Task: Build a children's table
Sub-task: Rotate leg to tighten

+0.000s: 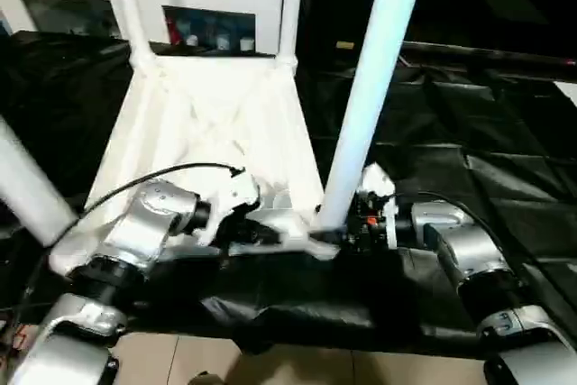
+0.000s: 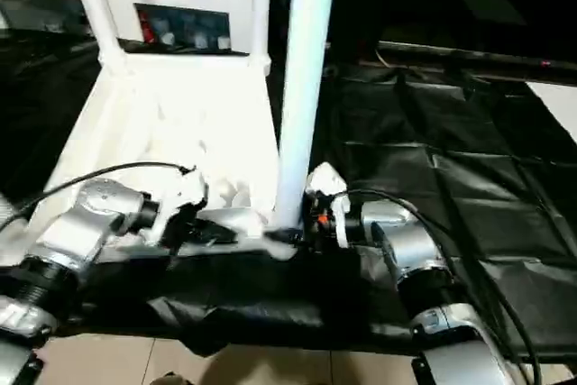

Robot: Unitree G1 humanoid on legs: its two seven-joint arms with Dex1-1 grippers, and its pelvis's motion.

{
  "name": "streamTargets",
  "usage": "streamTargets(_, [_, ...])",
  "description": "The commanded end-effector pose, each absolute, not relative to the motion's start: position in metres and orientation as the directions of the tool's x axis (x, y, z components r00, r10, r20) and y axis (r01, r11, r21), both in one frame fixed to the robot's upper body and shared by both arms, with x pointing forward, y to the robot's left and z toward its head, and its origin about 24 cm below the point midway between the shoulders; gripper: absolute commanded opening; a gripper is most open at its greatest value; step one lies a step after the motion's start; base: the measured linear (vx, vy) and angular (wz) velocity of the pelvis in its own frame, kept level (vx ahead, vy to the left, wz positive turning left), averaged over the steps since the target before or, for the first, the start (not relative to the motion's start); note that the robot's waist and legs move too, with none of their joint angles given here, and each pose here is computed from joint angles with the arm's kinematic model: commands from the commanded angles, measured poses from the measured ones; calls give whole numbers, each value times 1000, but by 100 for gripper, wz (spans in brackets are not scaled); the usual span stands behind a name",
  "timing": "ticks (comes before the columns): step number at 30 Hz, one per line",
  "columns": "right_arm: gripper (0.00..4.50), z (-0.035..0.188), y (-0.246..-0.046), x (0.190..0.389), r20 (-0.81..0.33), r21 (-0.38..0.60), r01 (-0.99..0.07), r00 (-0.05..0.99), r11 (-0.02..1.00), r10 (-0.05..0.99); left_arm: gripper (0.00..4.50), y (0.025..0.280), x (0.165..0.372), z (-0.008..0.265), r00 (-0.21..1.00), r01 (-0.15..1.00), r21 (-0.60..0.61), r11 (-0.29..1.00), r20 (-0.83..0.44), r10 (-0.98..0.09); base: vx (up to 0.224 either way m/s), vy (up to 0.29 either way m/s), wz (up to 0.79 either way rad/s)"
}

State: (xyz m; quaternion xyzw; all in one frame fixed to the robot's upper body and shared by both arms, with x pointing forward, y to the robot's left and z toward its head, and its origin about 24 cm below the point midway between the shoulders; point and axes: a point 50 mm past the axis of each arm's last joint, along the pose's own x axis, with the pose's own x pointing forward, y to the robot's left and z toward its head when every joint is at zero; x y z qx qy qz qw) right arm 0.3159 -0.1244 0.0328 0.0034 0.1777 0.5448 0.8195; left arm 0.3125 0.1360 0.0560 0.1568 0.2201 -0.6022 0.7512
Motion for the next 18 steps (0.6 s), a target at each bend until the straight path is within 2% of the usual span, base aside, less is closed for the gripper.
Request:
streamTargets(1, [272,24,-102,319,-321,200,-860,395,469,861,0,111,320,60,235,965,14,262,-494,-837,0,0,0])
streamTargets(3, [272,14,-93,323,-357,201,-778,508,596,784,0,99,322,58,278,952,23,306,-483,-830,0,0,0])
streamTargets(6, [271,9,-85,326,-381,194,-718,573,669,726,0,88,322,58,305,943,25,333,-470,-828,0,0,0])
streamTargets(8, [271,5,-69,329,-413,181,-636,643,750,645,0,68,322,59,341,928,16,372,-437,-832,0,0,0])
streamTargets(12, [271,9,-58,329,-378,144,-668,645,730,664,0,57,319,59,325,936,13,353,-423,-846,0,0,0])
streamTargets(14, [340,12,-57,330,-360,153,-677,640,720,679,0,58,318,58,315,940,18,340,-427,-848,0,0,0])
streamTargets(16, [340,14,-62,331,-350,142,-688,638,712,686,0,65,317,57,303,947,46,317,-452,-839,0,0,0])
streamTargets(17, [362,14,-62,331,-350,142,-688,638,712,686,0,65,317,57,303,947,46,317,-452,-839,0,0,0])
streamTargets(18, [362,15,-64,333,-353,88,-693,650,716,673,0,69,317,55,311,945,59,321,-468,-827,0,0,0])
